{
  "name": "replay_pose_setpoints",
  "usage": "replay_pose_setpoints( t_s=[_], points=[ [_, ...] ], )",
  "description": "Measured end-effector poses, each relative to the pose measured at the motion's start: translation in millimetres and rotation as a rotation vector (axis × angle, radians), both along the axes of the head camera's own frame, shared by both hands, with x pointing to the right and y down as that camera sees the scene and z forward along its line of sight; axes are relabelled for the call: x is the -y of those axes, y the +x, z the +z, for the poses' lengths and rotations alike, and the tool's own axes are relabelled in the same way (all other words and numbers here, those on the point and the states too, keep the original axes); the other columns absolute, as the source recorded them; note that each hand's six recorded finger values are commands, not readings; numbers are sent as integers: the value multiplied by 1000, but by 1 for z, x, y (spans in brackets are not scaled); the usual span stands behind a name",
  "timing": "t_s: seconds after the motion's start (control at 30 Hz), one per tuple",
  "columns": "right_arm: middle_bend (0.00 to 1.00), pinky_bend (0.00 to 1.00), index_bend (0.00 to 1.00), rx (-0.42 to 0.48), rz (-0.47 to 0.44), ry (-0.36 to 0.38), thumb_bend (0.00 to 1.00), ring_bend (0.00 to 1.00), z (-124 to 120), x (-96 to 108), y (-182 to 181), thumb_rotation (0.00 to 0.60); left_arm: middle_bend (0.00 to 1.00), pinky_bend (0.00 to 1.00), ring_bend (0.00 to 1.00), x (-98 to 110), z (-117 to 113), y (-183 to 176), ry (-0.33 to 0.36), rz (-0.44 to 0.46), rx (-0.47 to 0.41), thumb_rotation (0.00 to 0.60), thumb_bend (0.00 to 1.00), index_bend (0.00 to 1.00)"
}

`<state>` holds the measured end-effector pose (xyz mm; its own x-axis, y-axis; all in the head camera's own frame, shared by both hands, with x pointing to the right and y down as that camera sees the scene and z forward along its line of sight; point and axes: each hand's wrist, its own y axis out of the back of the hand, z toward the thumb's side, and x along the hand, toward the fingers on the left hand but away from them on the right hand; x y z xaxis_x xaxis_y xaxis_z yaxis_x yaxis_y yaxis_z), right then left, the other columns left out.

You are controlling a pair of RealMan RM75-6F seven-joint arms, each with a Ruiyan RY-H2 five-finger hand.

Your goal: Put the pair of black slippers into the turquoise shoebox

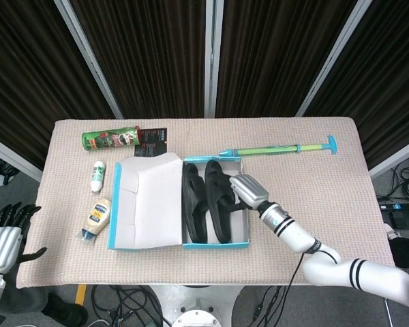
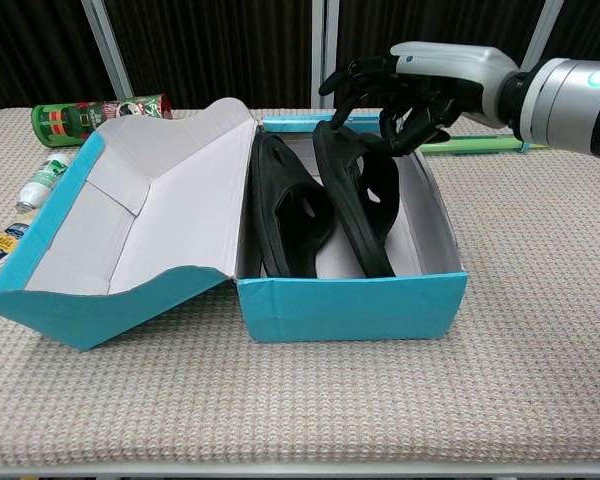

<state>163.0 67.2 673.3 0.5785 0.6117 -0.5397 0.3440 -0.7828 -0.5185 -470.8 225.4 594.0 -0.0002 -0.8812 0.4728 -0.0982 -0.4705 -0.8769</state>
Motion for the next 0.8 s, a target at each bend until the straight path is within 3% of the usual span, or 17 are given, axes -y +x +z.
replay_pose_setpoints(
  t_s=[0.8],
  points=[
    [268,902,157,-177,-75,-57,409,644,45,-16,0,600,120,33,41,-2,3,-2,-6,-8,-1,600,29,165]
  ],
)
